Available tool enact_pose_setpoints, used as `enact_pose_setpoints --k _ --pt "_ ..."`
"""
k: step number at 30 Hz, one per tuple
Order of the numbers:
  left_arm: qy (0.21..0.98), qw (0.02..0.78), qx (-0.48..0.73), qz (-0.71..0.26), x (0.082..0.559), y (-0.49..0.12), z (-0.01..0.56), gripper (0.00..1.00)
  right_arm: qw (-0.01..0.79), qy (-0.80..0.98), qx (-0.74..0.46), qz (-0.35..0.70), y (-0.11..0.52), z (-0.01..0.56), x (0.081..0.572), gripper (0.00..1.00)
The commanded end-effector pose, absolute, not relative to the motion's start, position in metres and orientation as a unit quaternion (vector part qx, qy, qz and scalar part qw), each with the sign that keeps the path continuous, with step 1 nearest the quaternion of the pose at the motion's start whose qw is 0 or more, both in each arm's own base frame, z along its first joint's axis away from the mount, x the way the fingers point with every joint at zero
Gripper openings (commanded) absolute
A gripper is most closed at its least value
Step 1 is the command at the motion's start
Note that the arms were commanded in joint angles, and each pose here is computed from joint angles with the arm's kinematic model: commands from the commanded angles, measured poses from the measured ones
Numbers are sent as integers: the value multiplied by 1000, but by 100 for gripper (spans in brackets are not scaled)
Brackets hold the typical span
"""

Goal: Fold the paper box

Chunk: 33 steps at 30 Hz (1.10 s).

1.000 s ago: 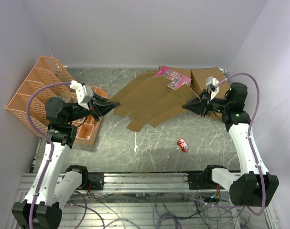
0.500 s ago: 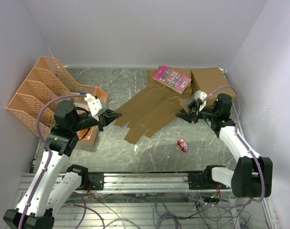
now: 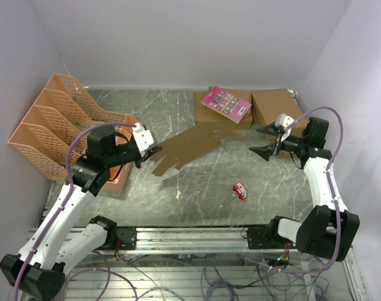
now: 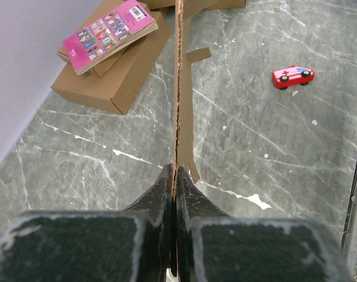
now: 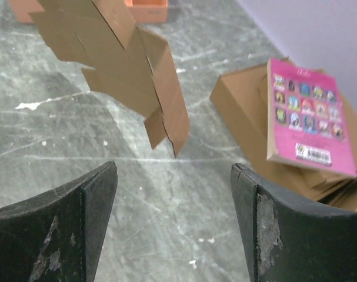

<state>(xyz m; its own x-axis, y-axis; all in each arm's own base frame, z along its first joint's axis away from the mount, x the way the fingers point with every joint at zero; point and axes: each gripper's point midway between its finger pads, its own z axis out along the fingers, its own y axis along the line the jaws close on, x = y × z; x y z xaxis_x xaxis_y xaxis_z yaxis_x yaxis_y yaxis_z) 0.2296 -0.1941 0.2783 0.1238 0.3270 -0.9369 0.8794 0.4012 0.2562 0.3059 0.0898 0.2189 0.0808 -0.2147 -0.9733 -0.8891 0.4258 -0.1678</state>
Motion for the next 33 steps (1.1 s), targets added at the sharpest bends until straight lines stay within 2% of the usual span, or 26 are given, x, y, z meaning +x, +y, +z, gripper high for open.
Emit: enact_pose_setpoints --k 1,6,9,17,21,24,25,26,28,31,33 --pt "601 575 511 -218 233 -197 289 7 575 571 -500 308 99 230 282 79" --pt "599 569 519 -221 234 -202 288 7 570 595 -493 281 107 228 303 86" --pt "601 564 519 -226 235 -204 289 7 594 603 -481 226 114 230 318 92" --pt "601 557 519 -243 235 -210 295 7 577 612 -487 236 135 210 314 86" --pt "599 552 522 -251 236 -213 295 7 584 627 -469 216 132 205 329 69" --pt "604 544 525 -252 239 -214 294 7 575 638 -465 213 132 201 337 44" --pt "607 540 525 -252 240 -215 293 7 573 641 -463 214 132 200 338 38" --pt "610 537 525 -252 242 -215 293 7 570 645 -461 215 132 199 338 28" --pt "617 532 522 -253 244 -216 293 7 568 648 -460 217 132 197 336 14" --pt "627 521 509 -278 245 -222 296 7 563 648 -460 228 134 193 328 2" --pt "634 504 498 -309 244 -229 296 7 560 647 -458 242 137 192 323 0"
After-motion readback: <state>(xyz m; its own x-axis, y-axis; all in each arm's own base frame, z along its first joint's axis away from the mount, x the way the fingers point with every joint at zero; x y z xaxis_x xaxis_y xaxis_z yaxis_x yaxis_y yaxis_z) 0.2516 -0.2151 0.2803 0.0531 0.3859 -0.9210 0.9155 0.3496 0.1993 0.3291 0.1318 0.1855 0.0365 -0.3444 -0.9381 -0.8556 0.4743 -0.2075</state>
